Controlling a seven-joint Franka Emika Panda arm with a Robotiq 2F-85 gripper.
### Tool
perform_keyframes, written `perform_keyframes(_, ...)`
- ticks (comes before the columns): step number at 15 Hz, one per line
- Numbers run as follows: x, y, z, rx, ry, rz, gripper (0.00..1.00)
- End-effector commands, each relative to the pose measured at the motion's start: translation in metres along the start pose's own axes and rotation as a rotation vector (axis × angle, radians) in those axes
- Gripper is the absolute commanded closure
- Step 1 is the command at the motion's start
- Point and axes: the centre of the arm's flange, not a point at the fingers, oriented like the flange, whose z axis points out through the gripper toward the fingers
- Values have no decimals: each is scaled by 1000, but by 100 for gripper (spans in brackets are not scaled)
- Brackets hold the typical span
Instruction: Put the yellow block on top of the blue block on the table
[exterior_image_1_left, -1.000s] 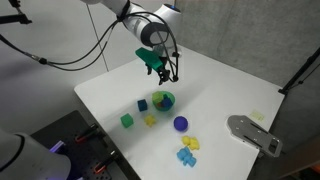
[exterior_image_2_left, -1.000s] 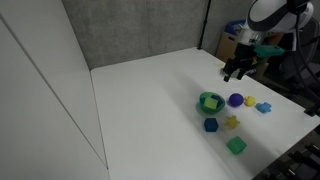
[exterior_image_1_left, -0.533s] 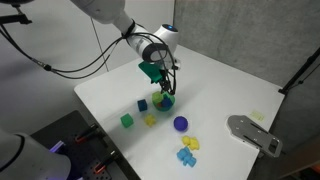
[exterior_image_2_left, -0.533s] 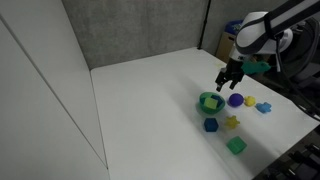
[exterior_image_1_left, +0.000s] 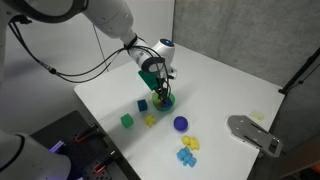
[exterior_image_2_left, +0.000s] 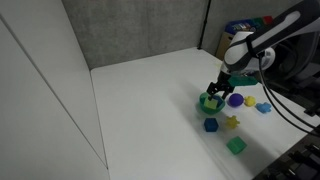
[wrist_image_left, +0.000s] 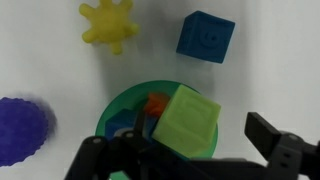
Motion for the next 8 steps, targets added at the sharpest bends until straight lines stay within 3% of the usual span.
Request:
perform_keyframes(1,21,-8,17,47,19,48,0)
perform_keyframes(8,33,-13,43,80,30,90,0)
